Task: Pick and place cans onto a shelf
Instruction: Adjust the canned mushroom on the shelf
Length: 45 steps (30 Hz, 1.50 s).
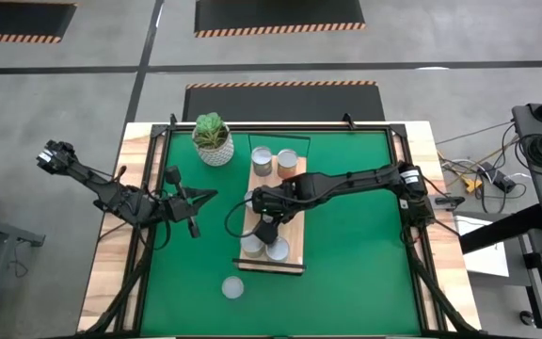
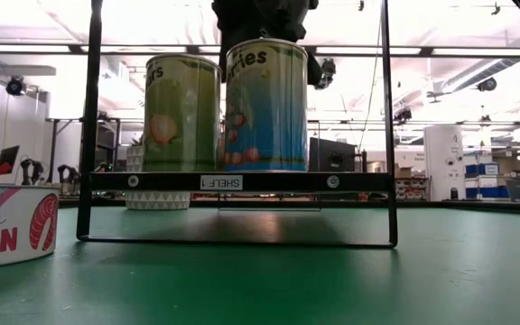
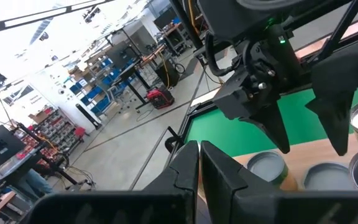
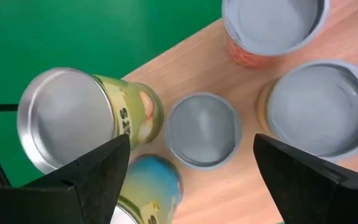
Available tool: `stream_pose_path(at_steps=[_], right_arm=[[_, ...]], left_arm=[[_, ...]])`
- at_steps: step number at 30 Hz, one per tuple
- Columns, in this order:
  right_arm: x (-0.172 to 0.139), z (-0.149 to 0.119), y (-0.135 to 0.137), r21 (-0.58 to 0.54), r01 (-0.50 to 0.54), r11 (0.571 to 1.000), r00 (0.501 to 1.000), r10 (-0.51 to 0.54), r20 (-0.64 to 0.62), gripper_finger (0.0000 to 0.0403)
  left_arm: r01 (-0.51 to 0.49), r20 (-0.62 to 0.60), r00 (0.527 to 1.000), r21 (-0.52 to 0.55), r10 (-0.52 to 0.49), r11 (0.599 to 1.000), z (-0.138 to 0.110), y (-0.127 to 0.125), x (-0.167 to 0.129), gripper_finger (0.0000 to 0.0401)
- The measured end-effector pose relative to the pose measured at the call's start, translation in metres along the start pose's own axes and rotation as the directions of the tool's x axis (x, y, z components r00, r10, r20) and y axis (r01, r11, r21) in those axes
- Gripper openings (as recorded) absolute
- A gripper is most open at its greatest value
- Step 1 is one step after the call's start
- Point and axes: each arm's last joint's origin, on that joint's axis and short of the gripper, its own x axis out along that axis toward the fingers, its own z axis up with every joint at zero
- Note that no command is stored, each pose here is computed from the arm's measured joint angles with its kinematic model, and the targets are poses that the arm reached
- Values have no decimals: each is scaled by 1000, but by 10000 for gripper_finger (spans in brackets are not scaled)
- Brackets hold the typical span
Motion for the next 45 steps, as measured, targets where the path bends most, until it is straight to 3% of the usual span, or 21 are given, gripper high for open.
stream_pose_path(at_steps=[6,12,20,25,37,45], right_arm=[[-23,-4,-3,-28,6,1000,1000,-6,-8,327],[-37,-16,-13,8,110,994,990,-109,-86,296],[-13,-31,-25,101,194,976,970,-175,-171,128],[2,-31,-28,126,169,977,978,-151,-143,22],[35,-30,-48,153,43,987,987,-18,-160,11],[37,-18,-43,110,-59,992,996,65,-55,11]], left_arm=[[0,0,1000,-2,0,1000,0,0,0,0],[0,0,1000,-11,0,1000,0,0,0,0],[0,0,1000,-11,0,1000,0,0,0,0],[2,-4,1000,-10,-2,1000,-1,0,0,0],[3,-5,1000,-11,-3,1000,-1,0,0,0],[2,-3,1000,-14,-2,1000,-1,0,0,0]])
